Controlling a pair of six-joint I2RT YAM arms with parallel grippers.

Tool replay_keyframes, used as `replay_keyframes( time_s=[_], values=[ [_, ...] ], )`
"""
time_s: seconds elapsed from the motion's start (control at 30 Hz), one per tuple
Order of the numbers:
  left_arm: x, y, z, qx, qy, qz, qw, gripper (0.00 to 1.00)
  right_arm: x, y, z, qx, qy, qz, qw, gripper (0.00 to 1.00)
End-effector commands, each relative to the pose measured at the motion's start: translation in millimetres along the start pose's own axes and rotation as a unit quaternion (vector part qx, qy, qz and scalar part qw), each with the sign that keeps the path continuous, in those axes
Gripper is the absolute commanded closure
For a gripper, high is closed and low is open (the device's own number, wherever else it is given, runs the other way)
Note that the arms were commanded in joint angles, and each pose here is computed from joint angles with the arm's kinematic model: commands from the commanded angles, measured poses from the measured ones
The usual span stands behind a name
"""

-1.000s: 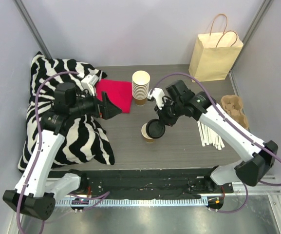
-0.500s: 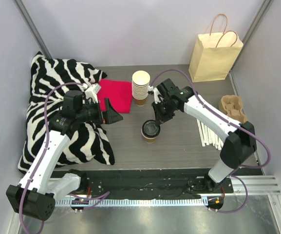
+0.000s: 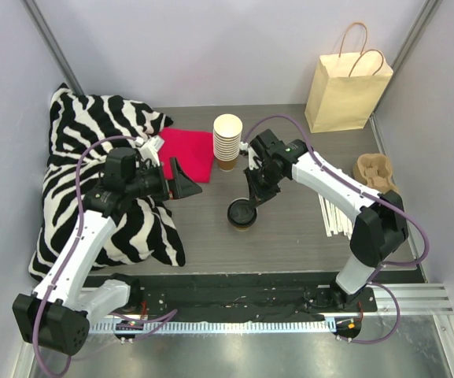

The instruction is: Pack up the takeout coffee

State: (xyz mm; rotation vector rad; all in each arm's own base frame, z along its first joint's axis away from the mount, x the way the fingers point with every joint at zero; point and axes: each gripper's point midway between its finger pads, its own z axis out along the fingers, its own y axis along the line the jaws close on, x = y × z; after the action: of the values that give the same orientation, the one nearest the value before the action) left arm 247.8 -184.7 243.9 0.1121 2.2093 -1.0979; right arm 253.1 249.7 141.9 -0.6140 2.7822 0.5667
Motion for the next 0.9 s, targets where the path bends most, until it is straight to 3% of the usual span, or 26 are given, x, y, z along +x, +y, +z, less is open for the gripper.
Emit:
replay_keyframes(
  time_s=[0.0,0.87],
  values=[
    [-7,-11,2,0.035,-0.013,0.013,0.999,0.00,-21,5,-13,-0.018,-0.027,-0.001,0.999,0.99],
    [4,-11,12,0.053,0.005,0.008,0.999,0.00,-19,-8,1,-0.041,0.006,0.028,0.999,0.99]
  ],
)
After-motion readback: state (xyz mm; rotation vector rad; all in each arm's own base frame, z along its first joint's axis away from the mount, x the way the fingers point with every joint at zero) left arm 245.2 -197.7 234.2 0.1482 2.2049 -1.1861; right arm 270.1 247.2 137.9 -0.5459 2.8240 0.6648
